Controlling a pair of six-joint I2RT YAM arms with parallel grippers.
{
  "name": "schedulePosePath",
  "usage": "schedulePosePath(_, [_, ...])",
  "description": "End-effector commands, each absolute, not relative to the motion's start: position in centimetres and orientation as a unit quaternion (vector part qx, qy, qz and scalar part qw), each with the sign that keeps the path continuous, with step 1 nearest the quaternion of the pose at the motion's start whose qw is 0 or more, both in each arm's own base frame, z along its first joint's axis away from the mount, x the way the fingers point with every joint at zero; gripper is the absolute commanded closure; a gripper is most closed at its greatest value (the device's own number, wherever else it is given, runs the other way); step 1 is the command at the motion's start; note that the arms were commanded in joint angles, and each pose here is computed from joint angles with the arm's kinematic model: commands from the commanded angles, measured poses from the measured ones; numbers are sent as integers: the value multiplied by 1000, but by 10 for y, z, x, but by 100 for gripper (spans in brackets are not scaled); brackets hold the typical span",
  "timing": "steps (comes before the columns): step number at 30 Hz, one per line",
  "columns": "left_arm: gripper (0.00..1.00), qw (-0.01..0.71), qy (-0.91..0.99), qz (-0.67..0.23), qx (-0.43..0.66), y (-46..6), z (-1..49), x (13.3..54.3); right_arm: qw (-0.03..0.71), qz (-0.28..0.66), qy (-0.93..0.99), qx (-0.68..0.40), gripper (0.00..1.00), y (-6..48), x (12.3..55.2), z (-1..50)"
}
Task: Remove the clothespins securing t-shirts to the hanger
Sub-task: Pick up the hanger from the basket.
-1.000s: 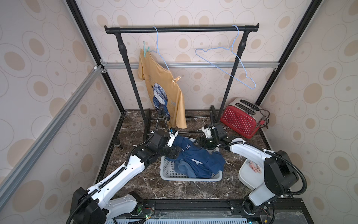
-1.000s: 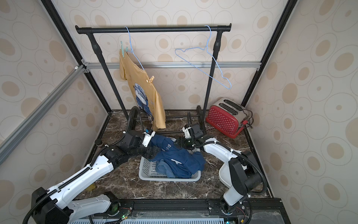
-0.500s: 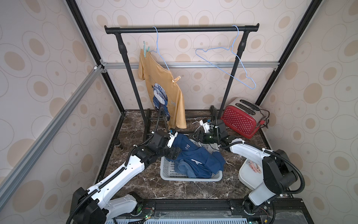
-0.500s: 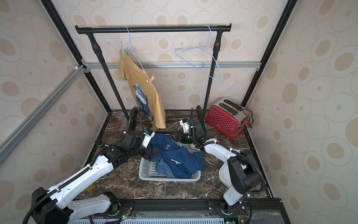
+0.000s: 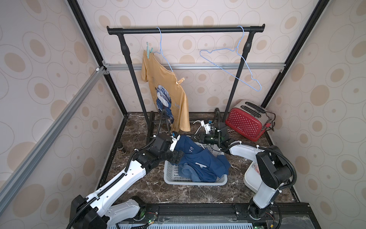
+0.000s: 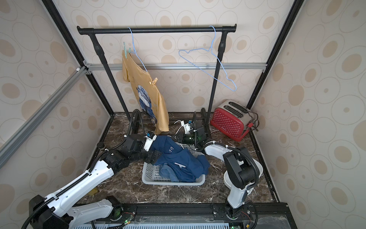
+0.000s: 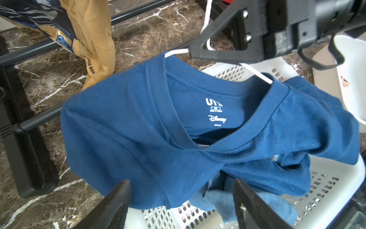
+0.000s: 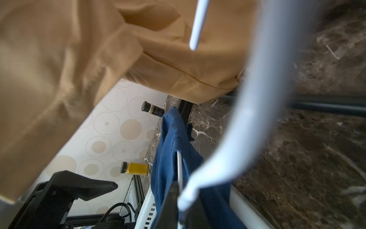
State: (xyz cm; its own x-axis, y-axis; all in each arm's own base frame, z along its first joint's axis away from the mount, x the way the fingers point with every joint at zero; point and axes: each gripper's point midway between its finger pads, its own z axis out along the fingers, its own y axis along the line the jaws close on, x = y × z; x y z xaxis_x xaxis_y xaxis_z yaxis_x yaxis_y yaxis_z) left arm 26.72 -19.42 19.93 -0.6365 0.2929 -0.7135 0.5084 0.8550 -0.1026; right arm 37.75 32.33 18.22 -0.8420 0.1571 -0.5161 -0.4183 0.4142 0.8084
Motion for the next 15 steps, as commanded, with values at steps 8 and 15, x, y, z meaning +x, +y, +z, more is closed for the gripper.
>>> schedulePosePath(8, [16, 393, 881, -120, 233, -185, 221, 271, 308, 501, 801, -110, 100, 312, 370, 209])
schedulePosePath(15, [12, 451, 840, -71, 292, -175, 247, 273, 316, 455, 816, -167, 100, 292, 336, 226])
